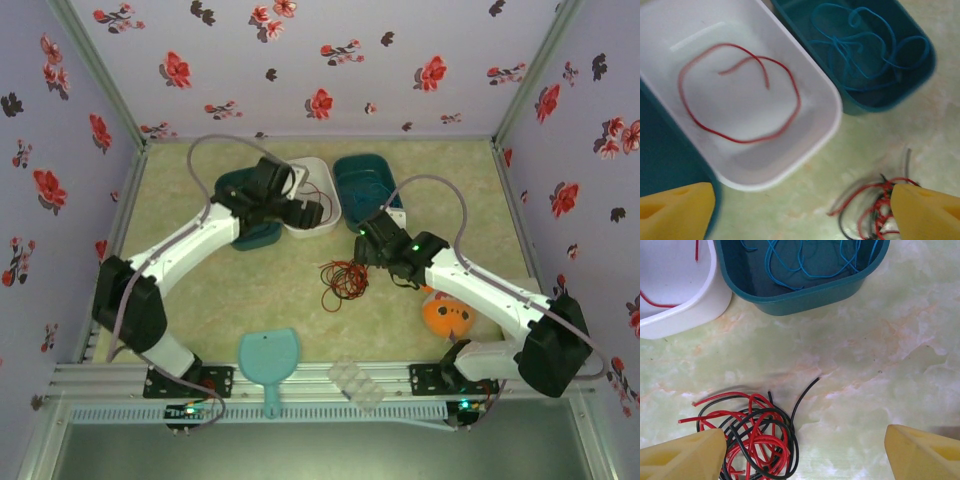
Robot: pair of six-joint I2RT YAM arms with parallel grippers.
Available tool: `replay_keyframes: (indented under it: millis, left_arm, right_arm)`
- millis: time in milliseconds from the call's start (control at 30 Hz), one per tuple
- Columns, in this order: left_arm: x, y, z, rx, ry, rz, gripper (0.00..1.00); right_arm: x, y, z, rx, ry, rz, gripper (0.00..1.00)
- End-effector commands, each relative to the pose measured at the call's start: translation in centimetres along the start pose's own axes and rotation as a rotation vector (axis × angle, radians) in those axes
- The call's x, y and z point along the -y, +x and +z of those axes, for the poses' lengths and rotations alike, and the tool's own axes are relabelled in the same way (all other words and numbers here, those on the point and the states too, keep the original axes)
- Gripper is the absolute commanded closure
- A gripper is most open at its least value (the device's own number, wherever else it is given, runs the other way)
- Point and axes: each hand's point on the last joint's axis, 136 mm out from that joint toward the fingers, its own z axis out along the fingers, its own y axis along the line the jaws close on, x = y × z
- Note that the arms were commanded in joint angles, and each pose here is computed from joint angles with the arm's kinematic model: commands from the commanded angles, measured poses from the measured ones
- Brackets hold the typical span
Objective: Untangle the cables
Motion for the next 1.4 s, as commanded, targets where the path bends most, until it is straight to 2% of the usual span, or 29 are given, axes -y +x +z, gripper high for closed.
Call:
replay_keyframes:
  millis: [0,233,400,567,800,933,1167,1367]
  left_arm:
    - [3.0,1.1,-0.3,0.088,0.112,-0.008,0.14]
    - [5.3,7.2,1.6,0.102,0.207,-0.06,0.27]
    - [6.4,9.5,3.8,0.066,0.251,-0.067,0.35]
    - [7.4,9.8,5.6,0.064,0.309,-0.093,0.41]
    - [7.6,10.7,7.4,0.021,0.309,-0.081,0.48]
    - [7.6,11.4,7.9,-0.005,0.305,-0.074,0.57]
    - [7.9,12.4,8.8,-0.043,0.317,-0.062,0.58]
    - [8.6,11.8,9.3,-0.036,0.327,-0.056,0.59]
  right_arm:
    - [-0.1,0.0,0.5,0.006,-0.004,0.035,0.16]
    - [-0.9,0.8,2.2,-0.054,0.003,0.027,0.15]
    - [-1.4,0.9,3.7,-0.086,0.003,0.027,0.15]
    - [-1.8,1.4,4.9,-0.114,0.0,0.035,0.15]
    - [-1.5,1.5,5.5,-0.124,0.006,0.051,0.15]
    - [-1.3,1.8,5.8,-0.136,0.007,0.059,0.14]
    - [-1.3,2.0,6.2,-0.152,0.002,0.065,0.14]
    - [-1.5,2.2,6.4,-0.166,-0.008,0.066,0.14]
